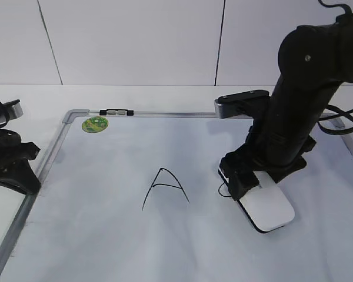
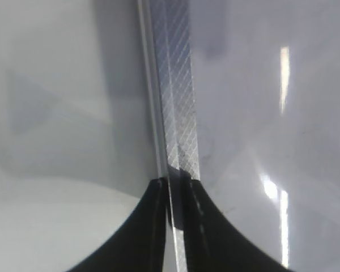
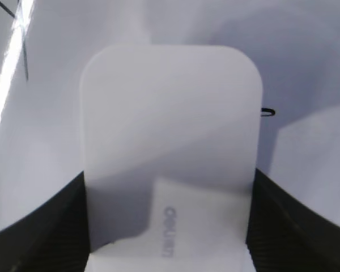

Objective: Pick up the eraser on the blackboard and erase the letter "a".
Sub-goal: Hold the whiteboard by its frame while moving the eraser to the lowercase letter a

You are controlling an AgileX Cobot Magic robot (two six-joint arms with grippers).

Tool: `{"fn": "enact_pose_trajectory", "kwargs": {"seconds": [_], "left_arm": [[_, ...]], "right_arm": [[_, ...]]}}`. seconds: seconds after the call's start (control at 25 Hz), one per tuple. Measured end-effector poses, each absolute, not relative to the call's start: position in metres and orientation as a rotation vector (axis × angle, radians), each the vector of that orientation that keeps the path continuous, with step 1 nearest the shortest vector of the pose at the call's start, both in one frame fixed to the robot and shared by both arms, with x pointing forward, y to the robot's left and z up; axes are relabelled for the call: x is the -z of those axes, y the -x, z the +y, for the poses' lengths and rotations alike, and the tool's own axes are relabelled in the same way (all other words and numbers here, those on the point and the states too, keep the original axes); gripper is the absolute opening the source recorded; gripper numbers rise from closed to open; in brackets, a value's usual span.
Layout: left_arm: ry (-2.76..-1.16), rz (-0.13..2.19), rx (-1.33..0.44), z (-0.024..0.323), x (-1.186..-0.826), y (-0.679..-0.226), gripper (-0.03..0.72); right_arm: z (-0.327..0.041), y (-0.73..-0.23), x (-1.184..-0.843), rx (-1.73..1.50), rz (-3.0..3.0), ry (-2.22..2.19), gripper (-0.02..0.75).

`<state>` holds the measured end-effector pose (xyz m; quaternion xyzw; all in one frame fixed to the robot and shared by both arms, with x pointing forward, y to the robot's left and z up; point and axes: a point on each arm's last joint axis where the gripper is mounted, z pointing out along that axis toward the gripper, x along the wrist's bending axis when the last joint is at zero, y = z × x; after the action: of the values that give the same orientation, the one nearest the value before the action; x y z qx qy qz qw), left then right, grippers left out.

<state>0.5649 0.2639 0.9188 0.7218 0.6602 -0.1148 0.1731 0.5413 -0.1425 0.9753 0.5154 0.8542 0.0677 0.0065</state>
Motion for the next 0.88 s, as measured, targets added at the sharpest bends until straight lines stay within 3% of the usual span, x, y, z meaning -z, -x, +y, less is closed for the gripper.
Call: {"fn": "enact_pose_trajectory", "kwargs": {"seconds": [0.48,0.88], "left_arm": [[-2.043,1.874,0.327,0.264,-0.919,-0.565,0.046],[-2.037,1.875,0.33,0.263,-0.919,-0.565,0.046]], "right_arm": [[-0.138,-0.547,-0.975,-0.254,2.653,-1.476,0.563],[-0.131,-0.551,-0.953,-0.196,2.68,-1.435,0.563]]}}
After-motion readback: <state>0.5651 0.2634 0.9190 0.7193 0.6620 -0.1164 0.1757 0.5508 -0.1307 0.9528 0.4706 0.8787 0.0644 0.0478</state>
